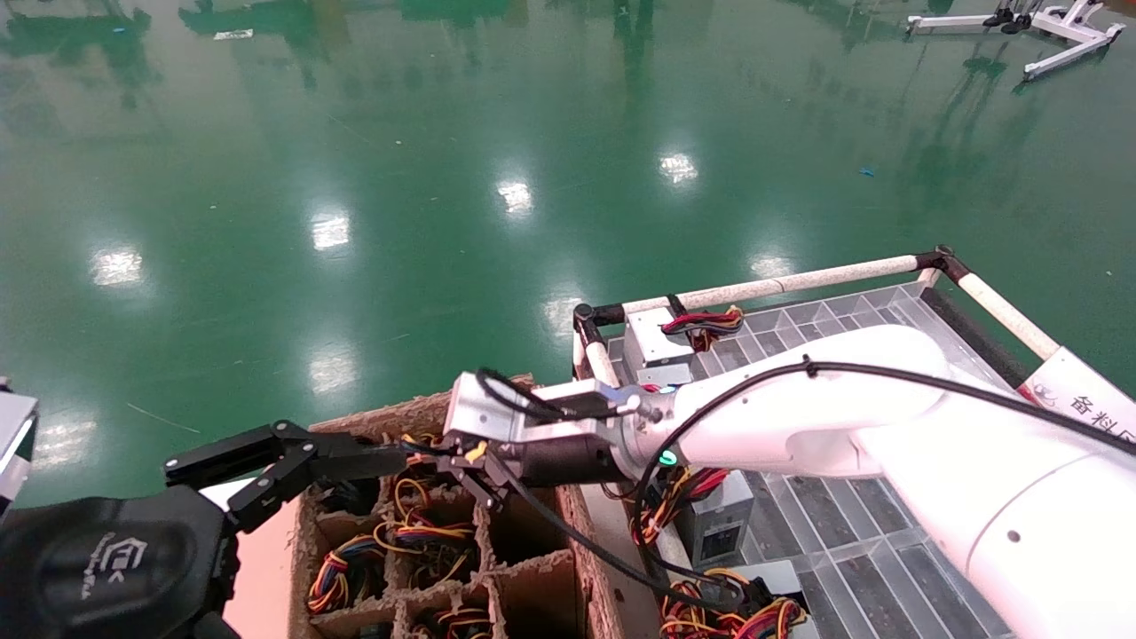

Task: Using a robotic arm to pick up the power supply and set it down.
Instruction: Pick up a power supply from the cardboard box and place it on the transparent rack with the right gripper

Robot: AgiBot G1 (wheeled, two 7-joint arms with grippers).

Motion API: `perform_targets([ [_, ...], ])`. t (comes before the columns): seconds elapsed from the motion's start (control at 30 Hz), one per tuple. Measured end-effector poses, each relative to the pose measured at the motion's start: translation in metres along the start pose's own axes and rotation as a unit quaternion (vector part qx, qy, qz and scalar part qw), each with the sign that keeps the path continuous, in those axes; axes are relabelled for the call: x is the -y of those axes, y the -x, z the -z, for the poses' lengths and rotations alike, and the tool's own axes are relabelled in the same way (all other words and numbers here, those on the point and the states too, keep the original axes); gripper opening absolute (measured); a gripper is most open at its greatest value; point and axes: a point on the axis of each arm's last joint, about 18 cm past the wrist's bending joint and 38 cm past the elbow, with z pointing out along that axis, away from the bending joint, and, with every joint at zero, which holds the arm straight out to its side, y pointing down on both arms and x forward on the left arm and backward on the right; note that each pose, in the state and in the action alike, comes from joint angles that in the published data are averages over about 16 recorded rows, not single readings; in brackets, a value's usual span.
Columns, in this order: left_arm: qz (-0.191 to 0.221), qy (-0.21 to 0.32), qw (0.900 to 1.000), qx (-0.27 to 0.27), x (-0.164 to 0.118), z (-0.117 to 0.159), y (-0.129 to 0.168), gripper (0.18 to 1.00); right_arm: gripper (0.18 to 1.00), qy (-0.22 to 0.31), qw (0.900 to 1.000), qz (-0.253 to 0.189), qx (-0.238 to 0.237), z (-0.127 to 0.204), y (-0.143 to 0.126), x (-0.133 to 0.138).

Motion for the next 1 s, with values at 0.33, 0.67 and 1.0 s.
perform_targets([
  [0.33,0.000,0.000,1.0000,0.000,0.000,0.000,0.000,1.000,0.206,-0.067,0.997,-0.028,-0.035,0.034,-0.035,0.027],
  [0.67,0.000,0.000,1.0000,0.000,0.000,0.000,0.000,1.000,0.202,-0.126,0.987,-0.012,-0.100,0.100,-0.091,0.064],
  [1.0,0.000,0.000,1.0000,0.000,0.000,0.000,0.000,1.000,0.200,-0.121,0.978,0.022,-0.168,0.185,-0.138,0.087],
])
